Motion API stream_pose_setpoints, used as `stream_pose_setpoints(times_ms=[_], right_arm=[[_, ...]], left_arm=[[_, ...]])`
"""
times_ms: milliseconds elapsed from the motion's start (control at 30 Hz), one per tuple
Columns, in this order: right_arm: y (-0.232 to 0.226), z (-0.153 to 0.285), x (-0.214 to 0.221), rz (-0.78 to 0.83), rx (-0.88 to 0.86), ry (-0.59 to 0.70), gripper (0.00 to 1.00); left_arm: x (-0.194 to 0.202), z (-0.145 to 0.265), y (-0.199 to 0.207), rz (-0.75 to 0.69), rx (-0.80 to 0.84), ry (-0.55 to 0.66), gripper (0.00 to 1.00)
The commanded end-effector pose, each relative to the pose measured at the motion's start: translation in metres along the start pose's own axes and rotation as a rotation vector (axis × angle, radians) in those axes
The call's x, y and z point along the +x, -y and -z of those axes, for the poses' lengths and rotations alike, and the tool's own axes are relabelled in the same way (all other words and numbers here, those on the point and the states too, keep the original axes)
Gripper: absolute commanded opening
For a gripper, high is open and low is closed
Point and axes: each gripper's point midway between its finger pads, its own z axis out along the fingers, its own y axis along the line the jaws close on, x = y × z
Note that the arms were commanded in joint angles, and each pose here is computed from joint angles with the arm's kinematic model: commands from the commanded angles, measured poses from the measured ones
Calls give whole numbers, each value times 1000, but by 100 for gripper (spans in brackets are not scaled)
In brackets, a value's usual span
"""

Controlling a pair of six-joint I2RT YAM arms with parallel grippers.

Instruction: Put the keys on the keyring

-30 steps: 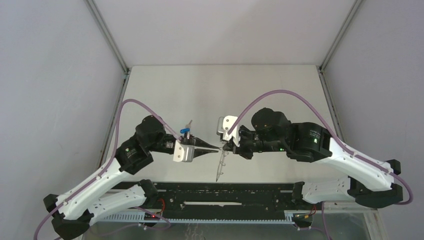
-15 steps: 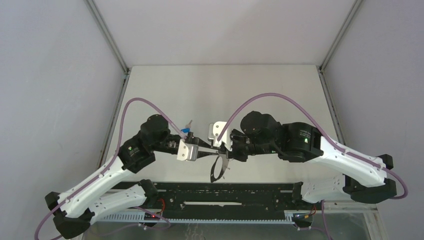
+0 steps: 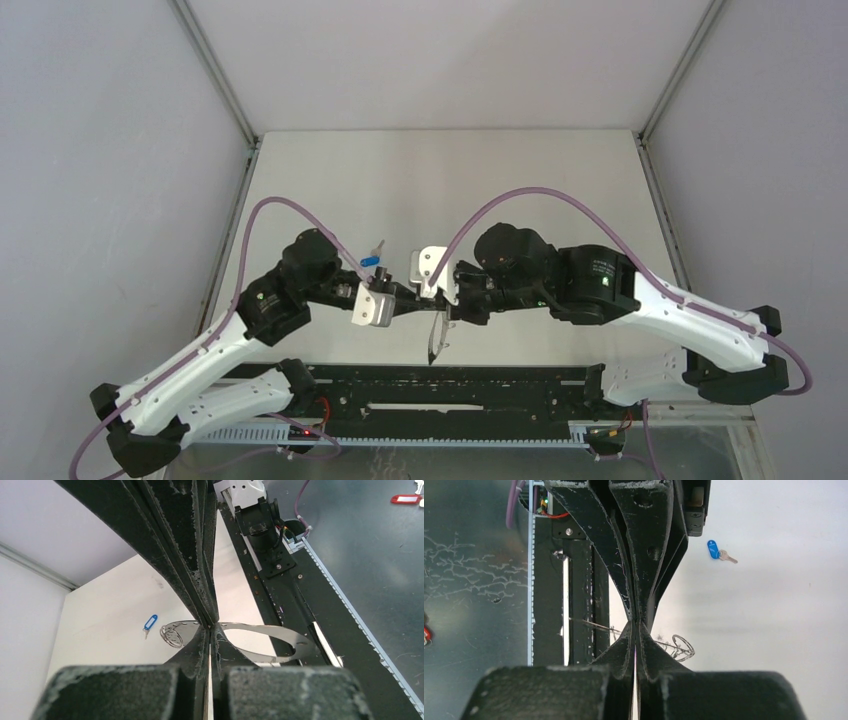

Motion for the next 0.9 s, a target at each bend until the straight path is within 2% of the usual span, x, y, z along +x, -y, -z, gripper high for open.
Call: stream_pose_setpoints(times_ms=[0, 133, 200, 367, 567, 733, 867], right_arm=[[7, 30, -37, 40, 53, 224, 9], [3, 60, -45, 89, 93, 437, 33], [6, 73, -46, 82, 118, 505, 37], [5, 77, -35, 70, 108, 522, 41], [-2, 68, -31, 88, 77, 539, 41], [-2, 66, -31, 102, 80, 550, 39], [-2, 69, -34, 112, 86, 580, 38]], left_arm=[[-23, 3, 9, -85, 61, 71, 0], [-37, 5, 9, -139, 62, 122, 0], [-44, 6, 6, -172, 54, 145, 0], [-58, 6, 5, -240, 63, 190, 0], [-63, 7, 4, -296, 59, 203, 0], [-86, 9, -10, -223, -14, 269, 0], [-96, 9, -17, -108, -42, 302, 0]])
